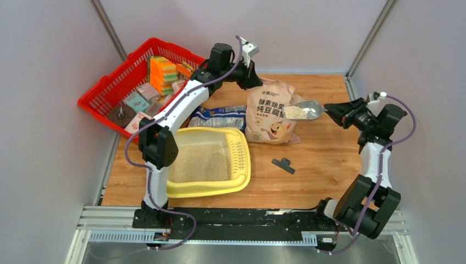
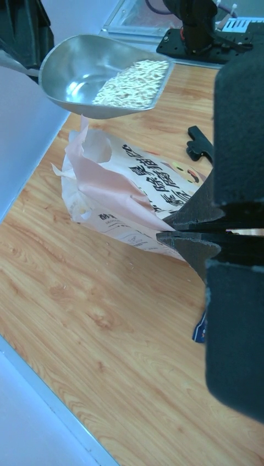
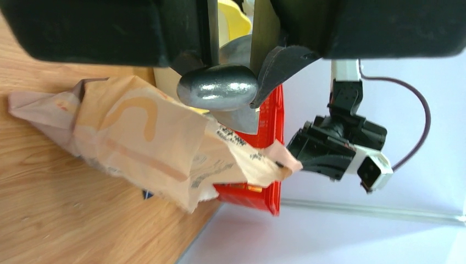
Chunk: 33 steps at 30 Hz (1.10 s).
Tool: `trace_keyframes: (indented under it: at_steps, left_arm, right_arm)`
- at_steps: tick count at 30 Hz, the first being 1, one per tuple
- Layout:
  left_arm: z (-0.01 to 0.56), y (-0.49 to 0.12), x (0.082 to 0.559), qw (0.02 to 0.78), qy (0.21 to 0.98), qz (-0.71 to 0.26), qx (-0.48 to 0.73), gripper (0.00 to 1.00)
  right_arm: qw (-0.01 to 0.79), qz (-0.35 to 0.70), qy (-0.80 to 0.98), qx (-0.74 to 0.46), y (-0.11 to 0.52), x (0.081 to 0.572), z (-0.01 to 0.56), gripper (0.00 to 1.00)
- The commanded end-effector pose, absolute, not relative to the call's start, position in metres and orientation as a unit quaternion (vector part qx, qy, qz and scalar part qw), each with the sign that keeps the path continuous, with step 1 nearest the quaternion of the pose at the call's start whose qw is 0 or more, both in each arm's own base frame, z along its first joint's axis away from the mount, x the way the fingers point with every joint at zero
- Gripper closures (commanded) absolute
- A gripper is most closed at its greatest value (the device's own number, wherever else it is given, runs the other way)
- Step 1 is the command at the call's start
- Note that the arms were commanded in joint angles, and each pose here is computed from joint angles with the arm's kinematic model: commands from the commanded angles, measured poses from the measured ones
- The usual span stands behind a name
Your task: Fill the litter box with clean litter
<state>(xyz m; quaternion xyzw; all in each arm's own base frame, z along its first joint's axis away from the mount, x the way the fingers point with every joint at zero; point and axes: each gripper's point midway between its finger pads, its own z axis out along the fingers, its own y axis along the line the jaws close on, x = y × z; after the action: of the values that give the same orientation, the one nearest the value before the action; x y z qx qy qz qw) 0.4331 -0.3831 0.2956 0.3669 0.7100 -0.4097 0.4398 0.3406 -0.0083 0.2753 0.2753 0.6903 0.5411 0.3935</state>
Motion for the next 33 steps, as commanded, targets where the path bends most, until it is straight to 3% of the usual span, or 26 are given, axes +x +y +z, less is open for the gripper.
trace_keyframes:
  at_steps: [1, 15, 24, 33]
  left_arm:
    - [0.347, -0.379, 0.438, 0.503, 0.663, -0.417, 0.365, 1.0]
    - [0.361, -0.363, 0.437, 0.486, 0.68, -0.447, 0.319, 0.98]
    - [0.366, -0.368, 0.436, 0.46, 0.683, -0.5, 0.269, 1.0]
    - [0.372, -0.369, 0.436, 0.456, 0.675, -0.527, 0.244, 1.0]
  right_arm:
    - [0.368, 0.566, 0.704, 0.221, 0.032, 0.334, 0.29, 1.0]
    - [0.254, 0.595, 0.762, 0.031, 0.184, 0.355, 0.284, 1.0]
    - [0.307, 0.532, 0.784, -0.085, 0.252, 0.363, 0.29, 1.0]
    - [0.362, 0.457, 0.798, -0.151, 0.279, 0.353, 0.273, 1.0]
